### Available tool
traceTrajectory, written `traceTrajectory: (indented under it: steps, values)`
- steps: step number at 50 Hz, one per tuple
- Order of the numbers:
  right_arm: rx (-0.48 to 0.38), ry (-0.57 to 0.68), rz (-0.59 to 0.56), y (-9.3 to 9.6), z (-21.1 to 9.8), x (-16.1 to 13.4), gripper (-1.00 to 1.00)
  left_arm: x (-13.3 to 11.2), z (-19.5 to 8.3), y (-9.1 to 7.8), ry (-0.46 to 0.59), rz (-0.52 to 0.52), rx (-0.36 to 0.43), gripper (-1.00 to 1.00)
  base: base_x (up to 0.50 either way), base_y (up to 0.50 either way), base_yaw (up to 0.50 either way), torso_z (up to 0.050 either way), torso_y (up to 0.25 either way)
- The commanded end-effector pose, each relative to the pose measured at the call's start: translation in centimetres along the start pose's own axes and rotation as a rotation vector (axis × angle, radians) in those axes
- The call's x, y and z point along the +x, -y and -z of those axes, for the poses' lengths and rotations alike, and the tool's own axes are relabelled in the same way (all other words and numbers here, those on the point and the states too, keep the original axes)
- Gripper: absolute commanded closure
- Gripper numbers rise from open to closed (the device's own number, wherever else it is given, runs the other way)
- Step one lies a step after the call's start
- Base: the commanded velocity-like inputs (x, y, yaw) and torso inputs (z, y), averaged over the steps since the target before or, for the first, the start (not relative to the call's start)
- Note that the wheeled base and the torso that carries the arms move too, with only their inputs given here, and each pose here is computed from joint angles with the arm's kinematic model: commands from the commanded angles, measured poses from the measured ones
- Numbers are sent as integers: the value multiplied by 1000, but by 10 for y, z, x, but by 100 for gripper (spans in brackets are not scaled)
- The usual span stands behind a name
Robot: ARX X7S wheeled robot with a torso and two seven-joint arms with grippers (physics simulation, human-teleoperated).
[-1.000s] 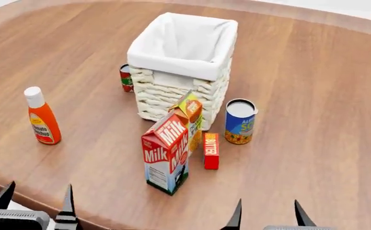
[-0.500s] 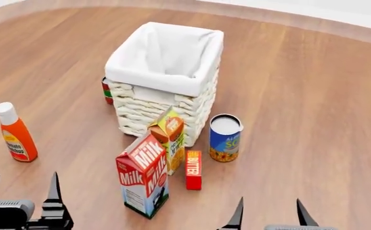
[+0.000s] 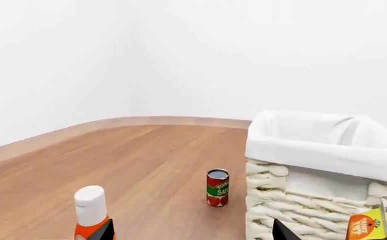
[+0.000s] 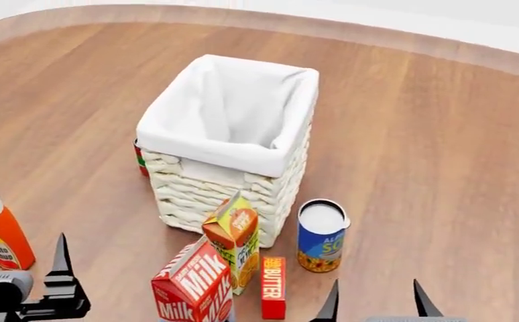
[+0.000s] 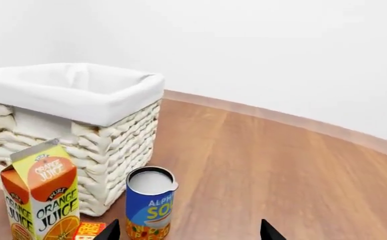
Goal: Pick up the butter and put it in the basket.
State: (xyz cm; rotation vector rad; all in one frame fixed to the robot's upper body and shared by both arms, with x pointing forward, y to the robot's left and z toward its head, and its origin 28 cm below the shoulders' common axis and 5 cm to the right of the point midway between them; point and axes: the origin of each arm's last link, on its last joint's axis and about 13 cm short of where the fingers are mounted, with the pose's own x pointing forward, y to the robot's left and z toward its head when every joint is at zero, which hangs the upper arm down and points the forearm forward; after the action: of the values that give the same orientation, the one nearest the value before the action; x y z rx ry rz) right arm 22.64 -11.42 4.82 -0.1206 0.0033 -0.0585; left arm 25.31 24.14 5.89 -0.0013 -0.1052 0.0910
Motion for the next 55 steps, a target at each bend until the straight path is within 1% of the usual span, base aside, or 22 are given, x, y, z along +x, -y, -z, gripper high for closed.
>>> traceTrajectory:
  steps: [1,2,4,11,15,16,18,19,20,26,31,32,36,37,42,44,48,50,55]
  values:
    - [-1,0,27,1,0,-2,-100,-2,-3,-2,0,-6,5,-100,-134,482,0,0,0]
    - [32,8,46,3,0,-2,-100,-2,-3,-2,1,-6,5,-100,0,0,0,0,0]
    - [18,-10,45,4,0,-3,-100,-2,-3,-2,1,-6,5,-100,0,0,0,0,0]
    - [18,5,40,2,-2,-3,-100,0,-3,-3,4,-11,9,-100,13,4,0,0,0]
    - [8,8,43,2,-2,-3,-100,1,-1,-3,57,-26,61,-100,435,144,0,0,0]
    - [10,8,44,2,-3,-3,-100,0,-1,-3,54,-20,60,-100,475,157,0,0,0]
    - [9,8,41,1,-4,-3,-100,-1,-2,-3,36,6,31,-100,475,157,0,0,0]
    - [8,8,40,1,-3,-3,-100,-1,-2,-4,32,-3,30,-100,475,157,0,0,0]
    - [6,8,39,1,-3,-3,-100,-1,-2,-4,48,-10,47,-100,475,157,0,0,0]
    - [2,3,44,1,-3,-3,-100,-1,-3,-5,53,-19,51,-100,475,157,0,0,3]
    - [0,10,44,1,-4,-4,-100,-1,-3,-5,60,-23,50,-100,0,0,0,0,0]
    - [1,11,45,1,-4,-5,-100,-1,-4,-5,51,-35,36,-100,0,0,0,0,0]
    - [-1,9,45,1,-4,-4,-100,0,-6,-6,44,-46,28,-100,0,0,0,0,0]
    - [-10,10,42,1,-6,-4,-100,4,-8,-9,59,-86,22,-100,0,0,0,0,-219]
    - [-11,13,43,1,-7,-5,-100,1,-14,-9,84,-62,9,-100,0,0,0,0,-234]
    - [-11,13,42,1,-7,-5,-100,1,-14,-9,103,-63,27,-100,0,0,0,3,-250]
    - [-10,14,43,1,-7,-5,-100,-1,-16,-10,118,-65,36,-100,0,0,0,3,-250]
    - [-10,15,43,1,-7,-5,-100,-1,-17,-10,113,-66,22,-100,0,0,0,2,-250]
    - [-11,17,41,1,-7,-4,-100,0,-18,-10,122,-71,27,-100,0,0,0,2,-250]
